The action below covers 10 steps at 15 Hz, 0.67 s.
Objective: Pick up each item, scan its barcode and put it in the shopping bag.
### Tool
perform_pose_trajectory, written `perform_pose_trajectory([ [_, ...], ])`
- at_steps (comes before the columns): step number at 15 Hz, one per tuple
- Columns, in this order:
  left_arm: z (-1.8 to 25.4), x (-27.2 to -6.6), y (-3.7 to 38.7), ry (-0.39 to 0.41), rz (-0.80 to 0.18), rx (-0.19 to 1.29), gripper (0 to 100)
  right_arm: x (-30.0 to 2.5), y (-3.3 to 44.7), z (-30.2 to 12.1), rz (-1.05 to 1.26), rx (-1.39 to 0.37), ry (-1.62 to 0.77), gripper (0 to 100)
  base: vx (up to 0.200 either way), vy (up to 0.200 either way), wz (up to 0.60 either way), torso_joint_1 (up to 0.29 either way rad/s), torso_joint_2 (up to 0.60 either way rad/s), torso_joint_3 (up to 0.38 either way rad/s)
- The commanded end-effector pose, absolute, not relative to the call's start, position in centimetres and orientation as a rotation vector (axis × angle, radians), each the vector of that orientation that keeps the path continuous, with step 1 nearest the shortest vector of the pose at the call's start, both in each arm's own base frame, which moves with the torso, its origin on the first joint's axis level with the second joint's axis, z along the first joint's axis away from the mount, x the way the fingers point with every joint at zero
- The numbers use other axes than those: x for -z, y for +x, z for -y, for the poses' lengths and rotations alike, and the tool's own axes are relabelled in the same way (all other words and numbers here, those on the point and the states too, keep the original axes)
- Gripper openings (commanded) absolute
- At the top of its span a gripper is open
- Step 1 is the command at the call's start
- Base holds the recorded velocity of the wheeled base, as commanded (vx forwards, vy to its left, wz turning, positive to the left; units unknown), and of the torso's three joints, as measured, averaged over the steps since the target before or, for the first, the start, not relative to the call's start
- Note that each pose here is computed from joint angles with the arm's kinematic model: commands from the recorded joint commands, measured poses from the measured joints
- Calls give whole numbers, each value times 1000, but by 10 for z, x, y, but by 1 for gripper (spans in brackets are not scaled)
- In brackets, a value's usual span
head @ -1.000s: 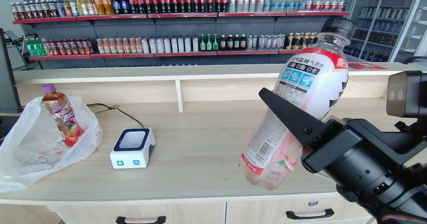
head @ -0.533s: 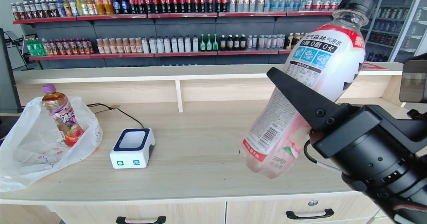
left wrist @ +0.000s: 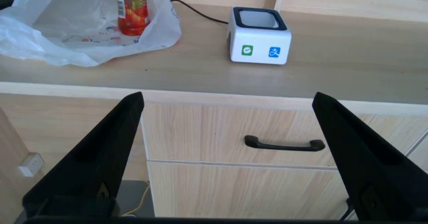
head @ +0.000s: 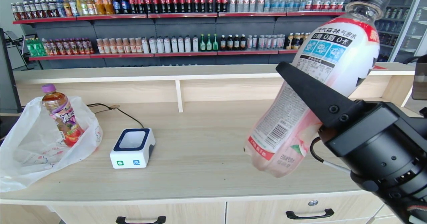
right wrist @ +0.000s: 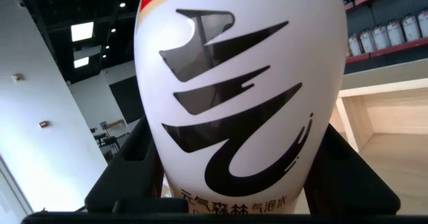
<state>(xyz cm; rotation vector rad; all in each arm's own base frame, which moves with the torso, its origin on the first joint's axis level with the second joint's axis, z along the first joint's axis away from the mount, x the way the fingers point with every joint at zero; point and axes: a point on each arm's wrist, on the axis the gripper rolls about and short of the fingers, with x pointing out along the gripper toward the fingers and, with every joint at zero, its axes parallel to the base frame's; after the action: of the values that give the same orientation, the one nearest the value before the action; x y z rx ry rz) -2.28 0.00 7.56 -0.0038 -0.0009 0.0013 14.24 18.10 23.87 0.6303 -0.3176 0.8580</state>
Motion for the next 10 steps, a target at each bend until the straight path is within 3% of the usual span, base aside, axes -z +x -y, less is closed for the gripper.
perform_pose_trajectory([
  [1,0,-76,-23,-3,2,-2,100,-239,142,-181,320,-858,632,0,0,0,0,0,0,0],
  [10,0,-76,-23,-3,3,-2,100,-236,143,-182,326,-846,584,0,0,0,0,0,0,0],
])
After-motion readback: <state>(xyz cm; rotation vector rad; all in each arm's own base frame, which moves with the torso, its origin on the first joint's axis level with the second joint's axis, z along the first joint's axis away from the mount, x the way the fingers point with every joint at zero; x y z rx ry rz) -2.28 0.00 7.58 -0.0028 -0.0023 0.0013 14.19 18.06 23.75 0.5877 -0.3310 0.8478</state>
